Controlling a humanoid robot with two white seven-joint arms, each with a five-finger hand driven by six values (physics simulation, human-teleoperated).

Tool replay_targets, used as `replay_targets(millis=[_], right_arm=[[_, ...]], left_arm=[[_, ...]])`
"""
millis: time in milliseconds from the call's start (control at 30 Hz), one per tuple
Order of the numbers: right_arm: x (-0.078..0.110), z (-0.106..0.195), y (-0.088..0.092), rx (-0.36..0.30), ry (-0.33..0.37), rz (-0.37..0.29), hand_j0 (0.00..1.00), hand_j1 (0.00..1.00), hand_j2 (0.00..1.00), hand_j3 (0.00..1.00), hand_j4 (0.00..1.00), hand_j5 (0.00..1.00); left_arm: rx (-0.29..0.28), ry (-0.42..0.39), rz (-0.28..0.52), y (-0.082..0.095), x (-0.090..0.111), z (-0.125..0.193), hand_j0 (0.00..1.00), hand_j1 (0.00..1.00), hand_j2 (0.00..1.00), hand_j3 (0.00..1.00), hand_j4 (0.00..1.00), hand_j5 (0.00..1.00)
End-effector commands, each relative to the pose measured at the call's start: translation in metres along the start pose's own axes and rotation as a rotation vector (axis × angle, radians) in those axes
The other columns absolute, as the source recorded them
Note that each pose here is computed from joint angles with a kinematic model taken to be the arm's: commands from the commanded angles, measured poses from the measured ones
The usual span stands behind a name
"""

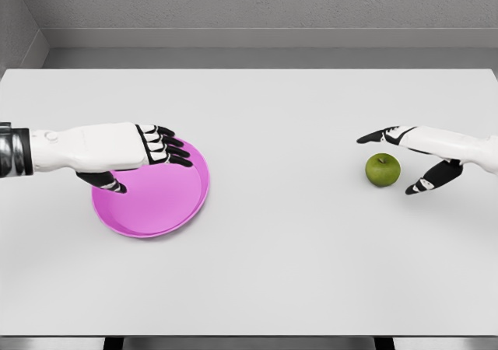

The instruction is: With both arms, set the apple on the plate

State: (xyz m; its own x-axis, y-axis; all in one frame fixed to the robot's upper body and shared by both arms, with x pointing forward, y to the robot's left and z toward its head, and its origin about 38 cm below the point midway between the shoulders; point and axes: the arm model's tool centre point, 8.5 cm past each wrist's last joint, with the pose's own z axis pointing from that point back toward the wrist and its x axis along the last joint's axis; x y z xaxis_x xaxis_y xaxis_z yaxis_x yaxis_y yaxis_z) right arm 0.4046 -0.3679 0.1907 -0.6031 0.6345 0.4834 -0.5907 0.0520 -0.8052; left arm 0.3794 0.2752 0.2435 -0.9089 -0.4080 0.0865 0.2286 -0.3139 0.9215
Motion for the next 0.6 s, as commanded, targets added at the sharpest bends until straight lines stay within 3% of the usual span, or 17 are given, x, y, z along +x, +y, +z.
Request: replay_targets(millis=[0,567], right_arm=[[-0.005,-0.005,0.006,0.003,0.010,-0.017,1.00,1.00,1.00,1.00,1.00,1.00],[-0.024,-0.022,0.012,0.032,0.048,-0.044,1.00,1.00,1.00,1.00,1.00,1.00]], left_arm=[[0.004,0.004,0.007,0.000,-0.001,0.001,1.00,1.00,1.00,1.00,1.00,1.00],[-0.006,-0.008,-0.002,0.003,0.000,-0.005,1.00,1.00,1.00,1.00,1.00,1.00]])
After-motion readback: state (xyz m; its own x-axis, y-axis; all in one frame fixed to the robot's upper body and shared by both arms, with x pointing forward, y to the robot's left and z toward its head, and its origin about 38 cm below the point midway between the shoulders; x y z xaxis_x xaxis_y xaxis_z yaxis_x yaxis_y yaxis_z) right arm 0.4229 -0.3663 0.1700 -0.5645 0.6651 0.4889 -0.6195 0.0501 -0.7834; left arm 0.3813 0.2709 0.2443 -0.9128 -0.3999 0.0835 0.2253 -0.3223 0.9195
